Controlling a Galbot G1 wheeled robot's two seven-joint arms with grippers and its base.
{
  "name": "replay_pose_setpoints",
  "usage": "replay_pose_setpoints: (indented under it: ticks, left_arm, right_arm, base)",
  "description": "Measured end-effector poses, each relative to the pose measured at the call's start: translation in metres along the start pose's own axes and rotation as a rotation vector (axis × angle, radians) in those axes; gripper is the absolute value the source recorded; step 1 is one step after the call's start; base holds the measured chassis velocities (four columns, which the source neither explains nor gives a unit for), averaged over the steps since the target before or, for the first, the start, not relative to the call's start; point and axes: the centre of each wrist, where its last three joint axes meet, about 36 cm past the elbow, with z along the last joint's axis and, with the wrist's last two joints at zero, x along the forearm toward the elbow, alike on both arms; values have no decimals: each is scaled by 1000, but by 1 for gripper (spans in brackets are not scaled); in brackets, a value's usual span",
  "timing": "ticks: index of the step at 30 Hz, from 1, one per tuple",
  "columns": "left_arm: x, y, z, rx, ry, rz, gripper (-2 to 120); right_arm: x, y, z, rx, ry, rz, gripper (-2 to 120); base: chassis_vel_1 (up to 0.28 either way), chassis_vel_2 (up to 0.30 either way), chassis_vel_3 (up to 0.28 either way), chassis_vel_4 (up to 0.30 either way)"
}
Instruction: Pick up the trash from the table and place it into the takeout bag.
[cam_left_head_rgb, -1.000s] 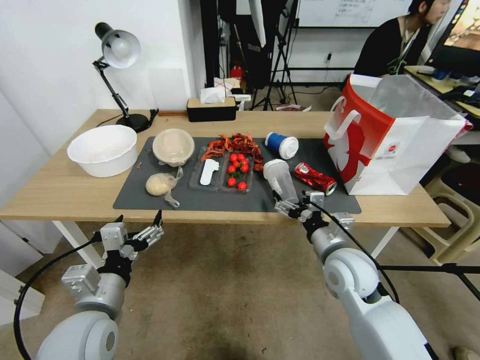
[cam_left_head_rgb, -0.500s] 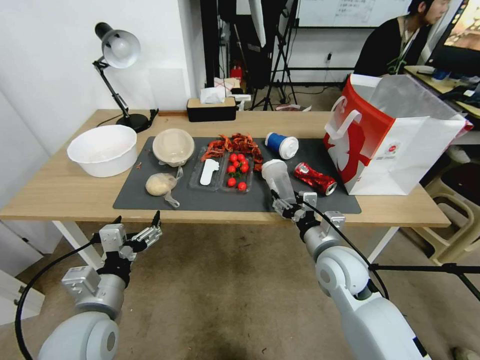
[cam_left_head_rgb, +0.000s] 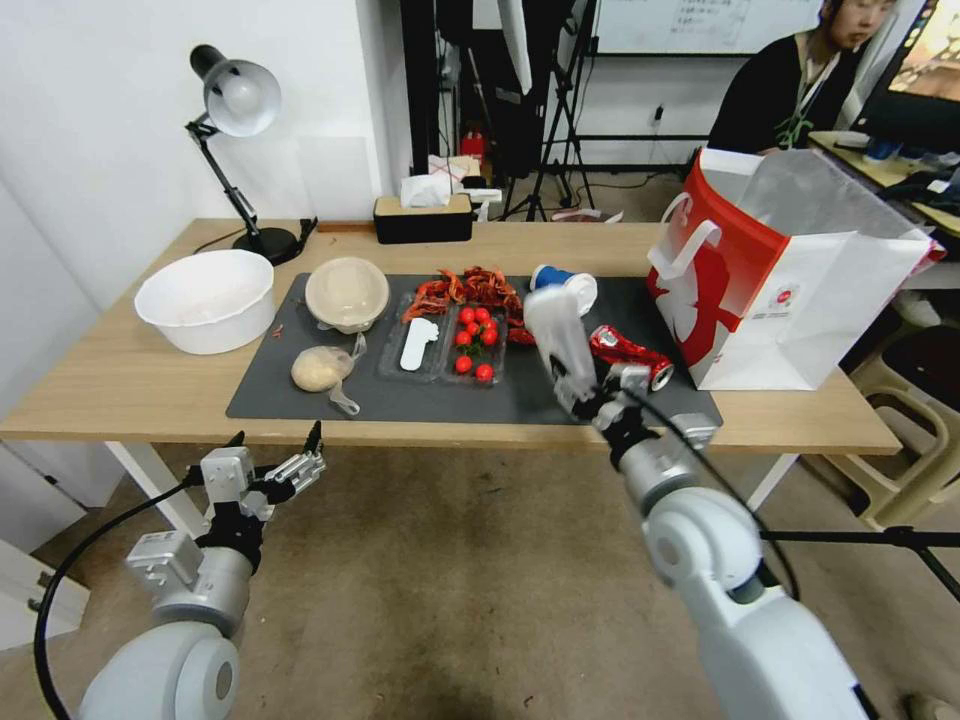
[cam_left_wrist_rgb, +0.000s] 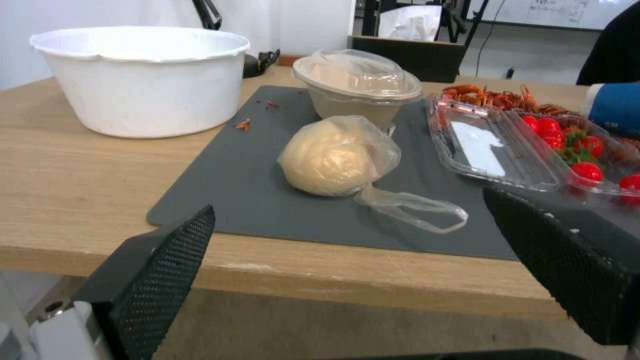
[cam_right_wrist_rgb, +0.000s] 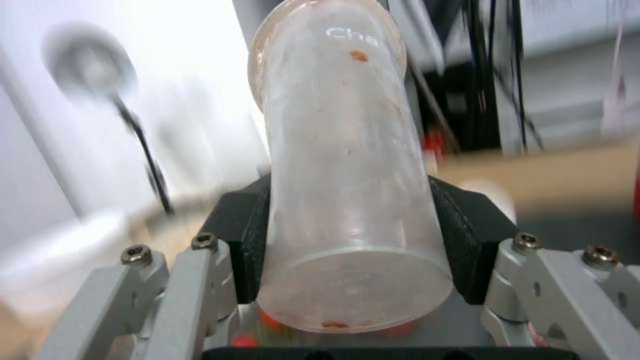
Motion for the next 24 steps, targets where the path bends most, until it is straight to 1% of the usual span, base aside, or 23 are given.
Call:
replay_pose_setpoints:
  ticks: [1, 3, 4, 6, 7, 8, 9, 10, 11, 12, 13, 14, 15, 16, 17, 18, 19, 21, 24]
  left_arm:
    - [0, 0, 0, -1, 0, 0, 100]
    - [0, 0, 0, -3, -1, 0, 100]
    - [0, 0, 0, -3, -1, 0, 100]
    - [1, 0, -1, -4, -3, -1, 100]
    - [1, 0, 0, -4, -3, -1, 100]
    - [1, 0, 0, -4, -3, -1, 100]
    - [1, -1, 0, -5, -4, -1, 100]
    - [2, -1, 0, -6, -5, -1, 100]
    - [2, -1, 0, -6, -5, -1, 100]
    - [2, -2, 0, -6, -5, -1, 100]
    - [3, -2, 0, -6, -7, -2, 100]
    - [3, -3, 1, -7, -10, -3, 100]
    - [3, -3, 1, -7, -10, -3, 100]
    - [4, -3, 2, -9, -12, -4, 100]
    - [5, -3, 2, -12, -15, -4, 100]
    - [6, -4, 2, -15, -19, -6, 100]
    - [6, -4, 2, -15, -19, -6, 100]
    - [8, -4, 2, -21, -27, -8, 100]
    - [10, -4, 2, -25, -32, -10, 100]
  right_arm:
    - [4, 0, -9, -6, -50, -32, 50]
    - [17, -9, -47, -17, -201, -113, 50]
    - [17, -9, -47, -17, -201, -113, 50]
    - [27, -19, -87, -21, -321, -153, 50]
    - [30, -24, -100, -20, -357, -158, 50]
    - [30, -24, -100, -20, -357, -158, 50]
    - [32, -31, -117, -12, -401, -159, 50]
    - [36, -47, -145, 14, -466, -127, 50]
    - [36, -47, -145, 14, -466, -127, 50]
    - [36, -55, -156, 26, -490, -103, 50]
    - [35, -74, -180, 40, -527, -24, 50]
    - [33, -82, -190, 43, -538, 14, 50]
    - [33, -82, -190, 43, -538, 14, 50]
    - [29, -94, -202, 41, -543, 82, 50]
    - [21, -108, -214, 29, -534, 173, 50]
    - [15, -118, -221, 7, -514, 258, 50]
    - [15, -118, -221, 7, -514, 258, 50]
    - [5, -125, -226, -38, -461, 360, 50]
    - [-3, -126, -226, -80, -415, 423, 50]
  base:
    - [0, 0, 0, 0]
    - [0, 0, 0, 0]
    - [0, 0, 0, 0]
    - [0, 0, 0, 0]
    - [0, 0, 0, 0]
    - [0, 0, 0, 0]
    - [0, 0, 0, 0]
    - [0, 0, 0, 0]
    - [0, 0, 0, 0]
    - [0, 0, 0, 0]
    - [0, 0, 0, 0]
    - [0, 0, 0, 0]
    - [0, 0, 0, 0]
    - [0, 0, 0, 0]
    - [0, 0, 0, 0]
    - [0, 0, 0, 0]
    - [0, 0, 0, 0]
    - [0, 0, 0, 0]
    - [0, 0, 0, 0]
